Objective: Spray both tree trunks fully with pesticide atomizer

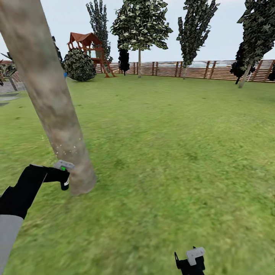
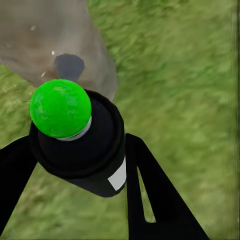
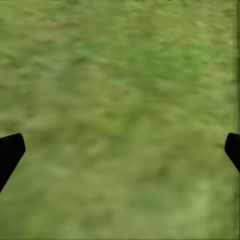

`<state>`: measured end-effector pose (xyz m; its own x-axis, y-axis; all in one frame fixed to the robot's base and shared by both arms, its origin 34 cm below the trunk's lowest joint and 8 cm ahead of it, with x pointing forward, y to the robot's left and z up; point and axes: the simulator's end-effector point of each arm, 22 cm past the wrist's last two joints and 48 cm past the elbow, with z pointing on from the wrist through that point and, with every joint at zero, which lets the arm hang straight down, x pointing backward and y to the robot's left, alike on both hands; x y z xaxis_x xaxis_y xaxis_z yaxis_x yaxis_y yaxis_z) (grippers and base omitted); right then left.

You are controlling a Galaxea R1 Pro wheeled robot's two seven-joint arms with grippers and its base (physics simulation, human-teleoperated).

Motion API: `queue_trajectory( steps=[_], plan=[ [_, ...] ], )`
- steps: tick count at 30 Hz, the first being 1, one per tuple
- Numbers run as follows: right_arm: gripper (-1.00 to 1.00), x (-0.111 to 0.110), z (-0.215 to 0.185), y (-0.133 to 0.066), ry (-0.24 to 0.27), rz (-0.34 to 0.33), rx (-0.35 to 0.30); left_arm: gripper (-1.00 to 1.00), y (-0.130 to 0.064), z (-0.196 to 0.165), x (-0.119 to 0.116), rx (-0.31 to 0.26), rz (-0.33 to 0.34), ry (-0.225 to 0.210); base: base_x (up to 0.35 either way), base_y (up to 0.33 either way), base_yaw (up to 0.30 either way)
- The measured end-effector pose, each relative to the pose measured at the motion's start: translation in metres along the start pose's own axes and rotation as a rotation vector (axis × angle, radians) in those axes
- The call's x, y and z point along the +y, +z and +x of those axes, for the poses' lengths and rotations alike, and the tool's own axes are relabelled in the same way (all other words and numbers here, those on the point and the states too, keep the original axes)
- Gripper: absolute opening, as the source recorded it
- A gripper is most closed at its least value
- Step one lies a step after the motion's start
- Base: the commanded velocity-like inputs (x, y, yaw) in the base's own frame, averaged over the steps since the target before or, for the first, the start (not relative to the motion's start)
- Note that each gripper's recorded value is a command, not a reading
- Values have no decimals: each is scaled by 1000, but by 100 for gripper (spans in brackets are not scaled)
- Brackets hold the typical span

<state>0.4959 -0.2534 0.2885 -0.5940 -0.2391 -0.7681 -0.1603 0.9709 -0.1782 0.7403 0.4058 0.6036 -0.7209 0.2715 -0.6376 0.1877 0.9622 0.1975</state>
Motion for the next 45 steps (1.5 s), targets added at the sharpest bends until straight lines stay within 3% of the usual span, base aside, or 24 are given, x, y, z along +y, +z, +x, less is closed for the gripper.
queue_trajectory(
  steps=[2,5,7,14,17,19,29,32,34,35,36,37,39,42,44,45],
  plan=[
    [100,0,0,0,0,0,0,-100,5,13,7,32,-6,-23,229,-196,1],
    [100,0,0,0,0,0,0,-100,11,41,30,82,-35,-102,239,-185,0],
    [100,0,0,0,0,0,0,-100,13,48,36,93,-59,-122,241,-183,0],
    [100,0,0,0,0,0,0,-100,17,53,34,103,-71,-133,238,-179,0],
    [100,0,0,0,0,0,0,-100,15,94,57,165,-165,-120,70,-52,0],
    [100,0,0,0,0,0,0,-100,15,112,62,192,-191,-118,14,-11,0],
    [100,1,0,0,1,-1,0,-100,23,126,40,207,-159,-150,1,-1,132],
    [100,1,0,0,1,-1,0,-100,14,148,74,205,-190,-297,0,0,272],
    [100,1,0,0,1,-1,0,-100,14,152,78,202,-189,-335,0,0,156],
    [100,1,0,0,1,0,0,-100,17,151,70,203,-176,-336,0,0,10],
    [100,0,0,0,0,0,0,-100,27,146,43,215,-143,-283,0,0,4],
    [100,0,0,0,0,0,0,-100,33,141,22,212,-105,-286,0,0,2],
    [100,0,0,0,0,0,0,-100,33,142,23,215,-116,-272,0,0,1],
    [100,0,0,0,0,0,0,-100,24,149,53,217,-159,-285,0,0,0],
    [100,0,0,0,0,0,0,-100,24,157,50,227,-155,-287,0,0,0],
    [100,0,0,0,0,0,0,-100,29,164,36,239,-133,-291,0,0,0]
  ],
)
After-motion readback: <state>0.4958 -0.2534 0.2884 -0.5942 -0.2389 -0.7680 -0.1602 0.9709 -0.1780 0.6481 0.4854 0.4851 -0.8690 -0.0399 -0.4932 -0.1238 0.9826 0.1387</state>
